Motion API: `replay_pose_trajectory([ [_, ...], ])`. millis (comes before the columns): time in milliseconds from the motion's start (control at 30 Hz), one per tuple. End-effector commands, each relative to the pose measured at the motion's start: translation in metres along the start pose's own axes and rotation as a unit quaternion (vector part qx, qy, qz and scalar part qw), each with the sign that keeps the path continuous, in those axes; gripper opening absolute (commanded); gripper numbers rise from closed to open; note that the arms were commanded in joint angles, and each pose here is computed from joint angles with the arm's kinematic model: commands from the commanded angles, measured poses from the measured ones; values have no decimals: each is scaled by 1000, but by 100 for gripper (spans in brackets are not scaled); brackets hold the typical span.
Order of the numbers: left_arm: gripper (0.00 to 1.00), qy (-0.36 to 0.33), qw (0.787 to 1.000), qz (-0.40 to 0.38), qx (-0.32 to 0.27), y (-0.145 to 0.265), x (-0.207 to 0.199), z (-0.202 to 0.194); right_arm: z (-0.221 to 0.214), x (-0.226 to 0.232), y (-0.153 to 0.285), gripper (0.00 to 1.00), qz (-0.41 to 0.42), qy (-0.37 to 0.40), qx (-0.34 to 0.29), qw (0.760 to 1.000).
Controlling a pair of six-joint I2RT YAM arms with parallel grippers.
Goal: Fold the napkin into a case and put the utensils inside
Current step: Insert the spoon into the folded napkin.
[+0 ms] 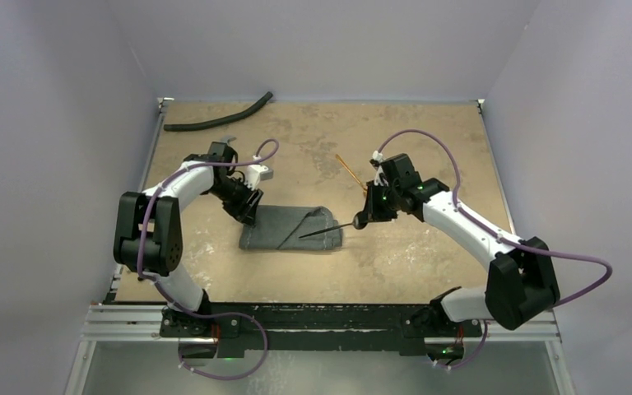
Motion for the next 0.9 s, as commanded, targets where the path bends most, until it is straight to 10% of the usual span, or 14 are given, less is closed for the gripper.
replay_pose_trajectory([
  [0, 41, -11, 999, 10, -38, 5, -1, 14, 13, 1, -5, 0, -3, -20, -29, 999],
  [867, 37, -16, 1000, 8, -14, -7, 2, -8, 13, 44, -44, 0, 35, -63, -42, 997],
])
Point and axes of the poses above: each gripper's point midway between its finger pads, its own y axis back along the fingers, its own x axis along the line the jaws close on, z = x × y, the point moved 3 cm from there along y, back along the fingers, and after that the axes turned 13 degrees about y, right-handed, at the moved point
